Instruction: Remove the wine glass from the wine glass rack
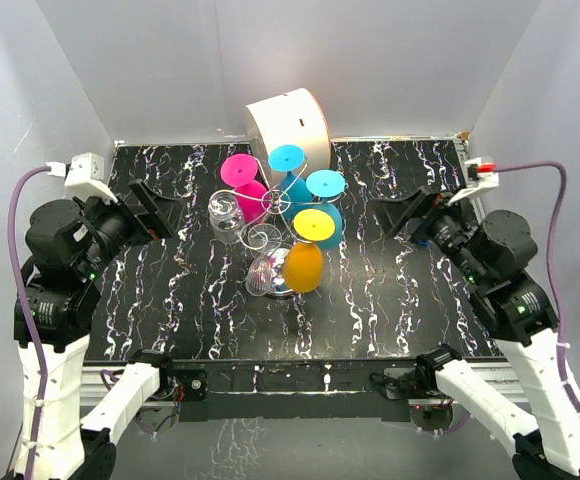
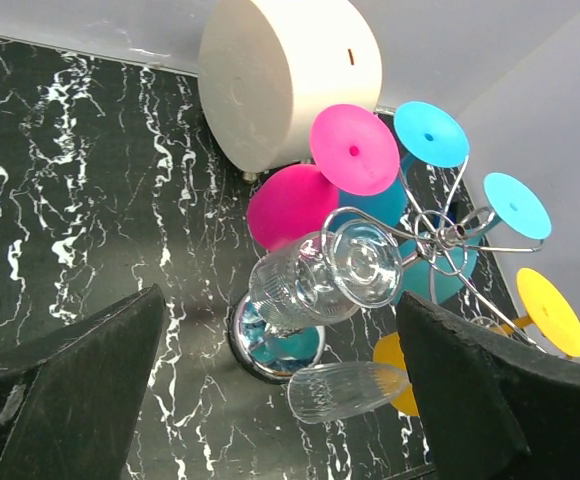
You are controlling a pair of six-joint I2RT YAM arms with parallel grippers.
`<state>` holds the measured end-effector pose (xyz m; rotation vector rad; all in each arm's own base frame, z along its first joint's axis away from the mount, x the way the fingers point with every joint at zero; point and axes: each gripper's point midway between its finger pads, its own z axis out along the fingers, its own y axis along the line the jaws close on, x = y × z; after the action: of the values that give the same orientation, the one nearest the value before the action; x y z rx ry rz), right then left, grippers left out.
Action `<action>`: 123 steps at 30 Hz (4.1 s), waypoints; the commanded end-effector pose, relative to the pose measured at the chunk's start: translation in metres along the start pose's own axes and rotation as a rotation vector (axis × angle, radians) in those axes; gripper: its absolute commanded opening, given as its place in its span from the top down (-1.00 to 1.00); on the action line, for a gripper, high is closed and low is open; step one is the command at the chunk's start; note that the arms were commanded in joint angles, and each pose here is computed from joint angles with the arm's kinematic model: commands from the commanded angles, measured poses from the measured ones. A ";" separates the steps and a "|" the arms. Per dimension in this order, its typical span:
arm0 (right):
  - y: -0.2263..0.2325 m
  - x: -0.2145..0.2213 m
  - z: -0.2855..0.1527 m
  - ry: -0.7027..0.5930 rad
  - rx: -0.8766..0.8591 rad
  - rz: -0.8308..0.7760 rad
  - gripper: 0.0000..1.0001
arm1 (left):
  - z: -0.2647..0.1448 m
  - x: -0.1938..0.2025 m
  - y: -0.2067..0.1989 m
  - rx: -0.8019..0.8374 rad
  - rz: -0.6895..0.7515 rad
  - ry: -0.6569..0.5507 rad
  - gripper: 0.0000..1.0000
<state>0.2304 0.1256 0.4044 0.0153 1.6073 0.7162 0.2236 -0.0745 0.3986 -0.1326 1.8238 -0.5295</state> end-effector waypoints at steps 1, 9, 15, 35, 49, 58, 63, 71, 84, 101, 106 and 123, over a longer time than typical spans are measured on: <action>0.026 0.002 0.009 0.048 -0.137 -0.025 -0.97 | -0.007 -0.008 -0.019 0.085 -0.007 -0.004 -0.97; 0.026 0.021 0.039 0.172 -0.088 0.189 -0.94 | 0.000 -0.010 -0.029 0.137 -0.024 0.018 -0.97; 0.022 0.029 0.063 0.226 -0.053 0.240 -0.78 | 0.004 -0.009 -0.037 0.178 -0.025 0.048 -0.97; 0.026 0.030 0.129 0.305 -0.064 0.301 -0.10 | -0.002 0.000 -0.044 0.216 -0.068 0.075 -0.97; 0.026 0.041 0.140 0.342 -0.134 0.409 0.22 | -0.008 0.003 -0.041 0.198 -0.073 0.079 -0.97; 0.022 0.044 0.139 0.348 -0.145 0.466 0.41 | -0.010 0.004 -0.040 0.189 -0.078 0.080 -0.97; 0.019 0.044 0.138 0.343 -0.145 0.493 0.59 | -0.012 0.004 -0.039 0.183 -0.079 0.076 -0.97; 0.014 0.045 0.134 0.348 -0.131 0.545 0.76 | -0.012 0.005 -0.037 0.173 -0.081 0.074 -0.97; 0.008 0.044 0.122 0.340 -0.129 0.623 0.85 | -0.010 0.006 -0.036 0.169 -0.089 0.075 -0.97; 0.011 0.043 0.105 0.341 -0.159 0.676 1.00 | -0.007 0.008 -0.039 0.187 -0.107 0.083 -0.97; 0.011 0.041 0.100 0.330 -0.163 0.682 1.00 | -0.006 0.009 -0.040 0.196 -0.115 0.087 -0.97; 0.027 0.040 0.099 0.375 -0.289 0.587 1.00 | -0.006 0.011 -0.042 0.210 -0.130 0.088 -0.97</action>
<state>0.3054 0.2020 0.3573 0.2897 1.9188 1.4676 0.2111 -0.1112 0.3990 -0.1015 1.8710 -0.7973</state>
